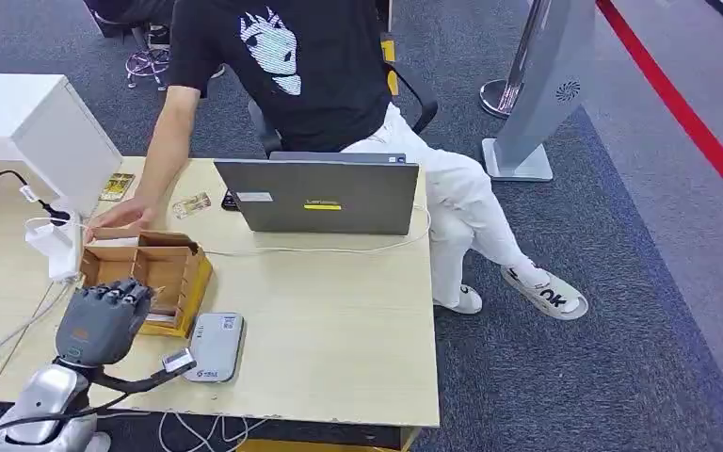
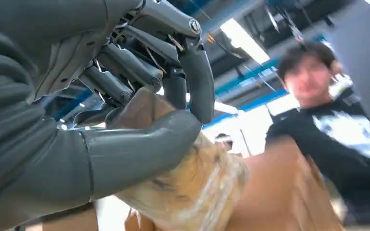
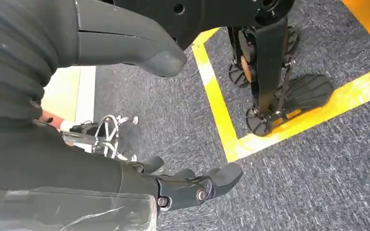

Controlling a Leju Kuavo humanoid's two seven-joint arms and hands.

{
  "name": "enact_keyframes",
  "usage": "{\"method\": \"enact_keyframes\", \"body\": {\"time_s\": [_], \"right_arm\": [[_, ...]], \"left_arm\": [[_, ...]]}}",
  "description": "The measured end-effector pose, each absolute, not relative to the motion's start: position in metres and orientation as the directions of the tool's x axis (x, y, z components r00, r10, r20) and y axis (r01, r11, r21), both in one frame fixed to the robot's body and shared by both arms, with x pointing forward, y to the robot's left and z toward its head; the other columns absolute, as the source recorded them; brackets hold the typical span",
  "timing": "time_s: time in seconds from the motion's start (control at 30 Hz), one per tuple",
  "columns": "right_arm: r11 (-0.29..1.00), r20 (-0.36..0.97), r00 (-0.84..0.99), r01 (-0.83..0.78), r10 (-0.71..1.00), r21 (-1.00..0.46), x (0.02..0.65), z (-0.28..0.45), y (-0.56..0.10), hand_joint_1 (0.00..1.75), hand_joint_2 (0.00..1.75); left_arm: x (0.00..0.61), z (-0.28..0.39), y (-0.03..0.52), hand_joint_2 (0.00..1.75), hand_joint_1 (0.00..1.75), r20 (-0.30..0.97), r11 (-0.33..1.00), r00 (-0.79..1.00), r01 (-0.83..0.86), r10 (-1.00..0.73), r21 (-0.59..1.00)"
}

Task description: Pass the card to the sensor for recognition and then transmit it.

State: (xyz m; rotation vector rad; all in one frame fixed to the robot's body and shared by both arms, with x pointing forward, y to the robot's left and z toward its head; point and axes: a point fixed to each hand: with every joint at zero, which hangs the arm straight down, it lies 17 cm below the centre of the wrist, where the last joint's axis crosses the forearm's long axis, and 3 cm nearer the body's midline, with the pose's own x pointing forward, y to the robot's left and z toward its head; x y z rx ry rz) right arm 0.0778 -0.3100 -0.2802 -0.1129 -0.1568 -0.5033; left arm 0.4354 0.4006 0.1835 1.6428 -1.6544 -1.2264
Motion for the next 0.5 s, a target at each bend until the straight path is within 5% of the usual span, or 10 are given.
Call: {"method": "enact_keyframes", "body": {"time_s": [0.5], "right_arm": [[0.885, 0.18, 0.877, 0.462, -0.445, -0.062, 0.082, -0.28, -0.308, 0.0, 1.75]], "left_arm": [[0.473, 0.273, 0.421, 1.75, 1.75, -0.265, -0.168, -0.068, -0.619, -0.962, 0.767]]}}
